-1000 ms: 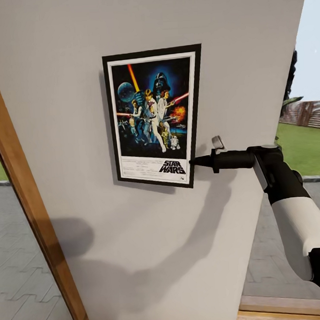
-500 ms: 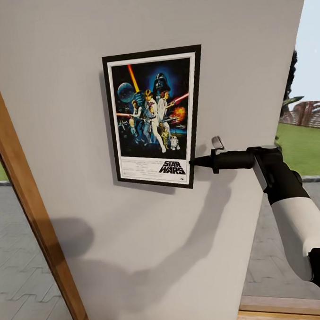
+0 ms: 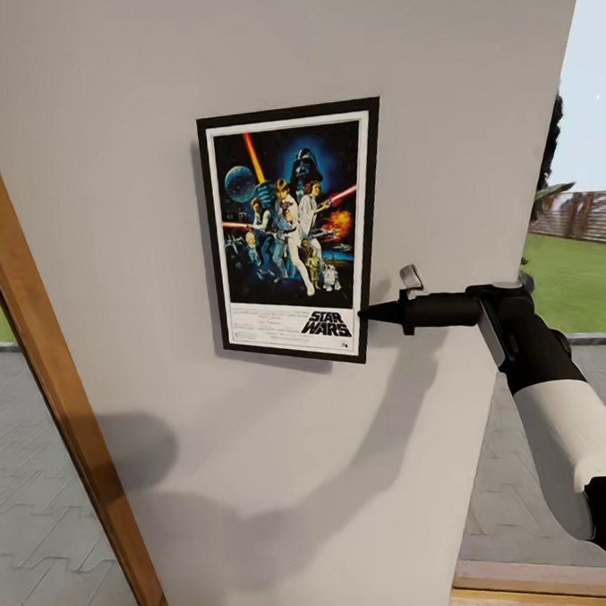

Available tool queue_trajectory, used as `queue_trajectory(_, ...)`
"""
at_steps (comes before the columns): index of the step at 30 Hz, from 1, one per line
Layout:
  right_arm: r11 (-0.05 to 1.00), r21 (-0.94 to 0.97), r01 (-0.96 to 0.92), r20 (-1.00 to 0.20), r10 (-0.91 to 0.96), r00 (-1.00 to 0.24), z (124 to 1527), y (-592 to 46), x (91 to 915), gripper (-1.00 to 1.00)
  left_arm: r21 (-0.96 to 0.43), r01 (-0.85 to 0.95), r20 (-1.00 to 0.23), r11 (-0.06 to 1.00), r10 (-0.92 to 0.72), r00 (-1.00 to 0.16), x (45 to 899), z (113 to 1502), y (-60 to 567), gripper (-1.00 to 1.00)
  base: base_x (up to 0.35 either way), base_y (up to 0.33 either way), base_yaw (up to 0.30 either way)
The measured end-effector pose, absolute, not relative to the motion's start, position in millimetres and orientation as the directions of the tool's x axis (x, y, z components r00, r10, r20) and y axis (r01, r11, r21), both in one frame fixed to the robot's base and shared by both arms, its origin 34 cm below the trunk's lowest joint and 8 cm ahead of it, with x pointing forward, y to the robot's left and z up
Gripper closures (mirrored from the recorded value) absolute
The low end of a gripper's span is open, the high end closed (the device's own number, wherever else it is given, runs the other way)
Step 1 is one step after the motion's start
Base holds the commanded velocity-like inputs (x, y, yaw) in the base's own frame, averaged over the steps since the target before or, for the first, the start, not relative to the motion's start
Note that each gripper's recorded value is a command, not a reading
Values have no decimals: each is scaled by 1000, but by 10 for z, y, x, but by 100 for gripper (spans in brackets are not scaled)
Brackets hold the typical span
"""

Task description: Pick up the poster from the kitchen countertop and hang it on one of the wall nails in the kitchen.

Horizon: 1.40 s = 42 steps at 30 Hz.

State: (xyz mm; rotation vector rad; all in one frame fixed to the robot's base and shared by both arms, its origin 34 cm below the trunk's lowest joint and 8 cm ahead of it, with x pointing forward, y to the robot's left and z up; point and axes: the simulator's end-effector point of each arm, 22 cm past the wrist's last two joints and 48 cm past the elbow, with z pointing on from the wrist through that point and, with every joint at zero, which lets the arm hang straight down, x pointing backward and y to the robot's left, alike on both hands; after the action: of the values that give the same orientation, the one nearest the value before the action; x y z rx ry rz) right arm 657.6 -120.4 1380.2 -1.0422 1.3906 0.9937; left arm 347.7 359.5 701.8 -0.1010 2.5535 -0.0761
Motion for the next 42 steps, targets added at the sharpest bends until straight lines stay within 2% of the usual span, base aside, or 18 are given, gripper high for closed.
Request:
queue_trajectory(31, 269, 7, -963, -998, -62, -25, 13830, -1202, 6569, 100, -76, -56, -550, 996, -89, -831, 3478, 7019, 3595, -100, 0, 0, 0)
queue_trajectory(42, 269, 7, -963, -998, -62, -25, 13830, -1202, 6568, 100, -76, -56, -551, 996, -89, -830, 3482, 7022, 3595, -100, 0, 75, 0)
